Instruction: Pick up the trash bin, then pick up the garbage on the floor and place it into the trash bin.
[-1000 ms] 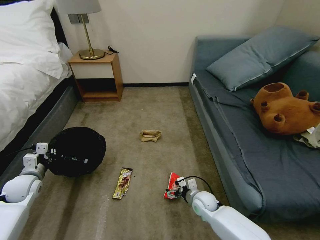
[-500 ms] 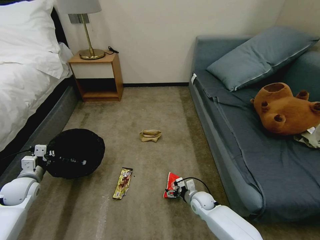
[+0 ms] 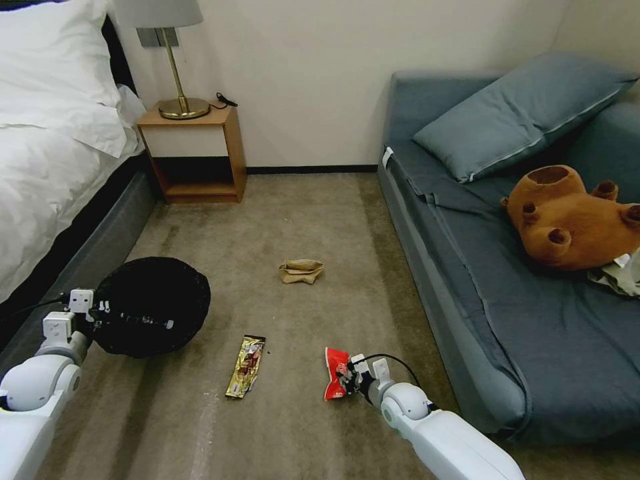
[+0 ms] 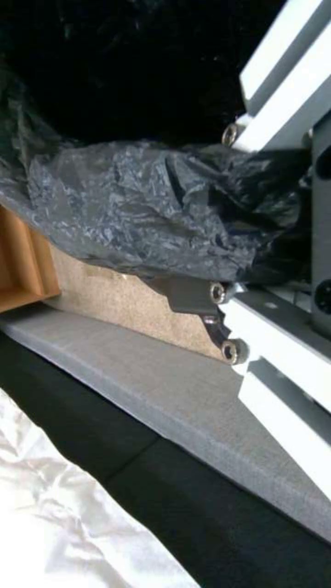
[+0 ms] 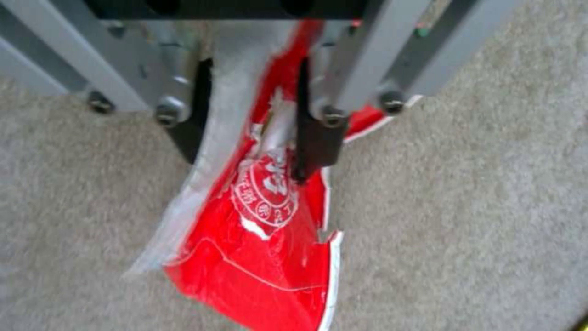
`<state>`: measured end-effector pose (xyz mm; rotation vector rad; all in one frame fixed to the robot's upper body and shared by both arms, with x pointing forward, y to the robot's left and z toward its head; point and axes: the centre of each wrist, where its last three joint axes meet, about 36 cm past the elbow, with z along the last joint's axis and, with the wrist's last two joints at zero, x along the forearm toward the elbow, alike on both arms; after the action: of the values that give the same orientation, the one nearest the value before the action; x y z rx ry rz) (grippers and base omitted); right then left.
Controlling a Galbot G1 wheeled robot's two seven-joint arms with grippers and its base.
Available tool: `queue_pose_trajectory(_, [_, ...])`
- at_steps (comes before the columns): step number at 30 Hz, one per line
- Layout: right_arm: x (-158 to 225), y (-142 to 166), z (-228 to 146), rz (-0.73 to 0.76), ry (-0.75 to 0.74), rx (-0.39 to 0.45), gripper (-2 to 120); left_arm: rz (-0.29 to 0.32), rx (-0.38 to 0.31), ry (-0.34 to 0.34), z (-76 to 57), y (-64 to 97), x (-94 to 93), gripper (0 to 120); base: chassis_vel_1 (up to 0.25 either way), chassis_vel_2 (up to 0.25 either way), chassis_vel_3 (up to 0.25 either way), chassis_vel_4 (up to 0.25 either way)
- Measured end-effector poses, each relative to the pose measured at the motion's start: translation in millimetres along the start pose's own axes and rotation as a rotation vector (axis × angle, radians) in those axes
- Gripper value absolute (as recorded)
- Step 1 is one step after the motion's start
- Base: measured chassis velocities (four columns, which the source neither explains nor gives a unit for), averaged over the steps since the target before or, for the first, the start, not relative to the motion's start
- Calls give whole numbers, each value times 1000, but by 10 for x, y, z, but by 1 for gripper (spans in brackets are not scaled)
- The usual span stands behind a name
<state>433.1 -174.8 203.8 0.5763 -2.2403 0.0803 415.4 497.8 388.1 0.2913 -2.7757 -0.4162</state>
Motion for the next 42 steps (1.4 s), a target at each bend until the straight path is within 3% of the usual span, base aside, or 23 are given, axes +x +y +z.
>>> queue_pose_trajectory(4, [35, -21, -56, 0, -18, 4, 1, 7, 1, -6, -14, -10, 18, 3, 0, 0, 0, 0])
queue_pose_trajectory(11, [185, -295, -467, 30, -98, 51, 0, 19, 4, -16, -35, -54, 70, 3, 0, 0, 0, 0])
queue_pose_trajectory(14, [346, -589, -1002, 59, -189, 124, 0, 30, 2, -23, -55, -80, 125, 3, 0, 0, 0, 0])
queue_pose_trajectory(17, [408, -645, -1212, 58, -220, 144, 0, 32, 1, -26, -64, -87, 135, 3, 0, 0, 0, 0])
queue_pose_trajectory(18, [504, -678, -1517, 44, -265, 160, 0, 33, 1, -32, -87, -100, 144, 3, 0, 0, 0, 0])
queue_pose_trajectory(21, [574, -680, -1742, 31, -295, 177, 0, 34, 0, -36, -109, -112, 149, 3, 0, 0, 0, 0])
queue_pose_trajectory(22, [644, -656, -1967, 12, -328, 189, 0, 38, 0, -42, -136, -131, 157, 3, 0, 0, 0, 0])
queue_pose_trajectory(24, [758, -568, -2333, -33, -380, 200, 0, 49, 4, -53, -193, -182, 177, 3, 0, 0, 0, 0])
queue_pose_trajectory(27, [826, -500, -2546, -60, -410, 215, 0, 56, 10, -61, -228, -217, 189, 3, 0, 0, 0, 0])
queue_pose_trajectory(30, [997, -262, -3031, -153, -470, 281, 0, 75, 40, -91, -359, -338, 217, 3, 0, 0, 0, 0])
queue_pose_trajectory(37, [1080, 297, -3325, -300, -508, 306, 0, 85, 57, -115, -458, -451, 215, 3, 0, 0, 0, 0])
queue_pose_trajectory(39, [1090, 773, -3368, -406, -517, 313, 0, 84, 70, -119, -477, -495, 201, 3, 0, 0, 0, 0])
queue_pose_trajectory(42, [1084, 1013, -3372, -459, -520, 318, 0, 85, 76, -120, -481, -516, 195, 3, 0, 0, 0, 0])
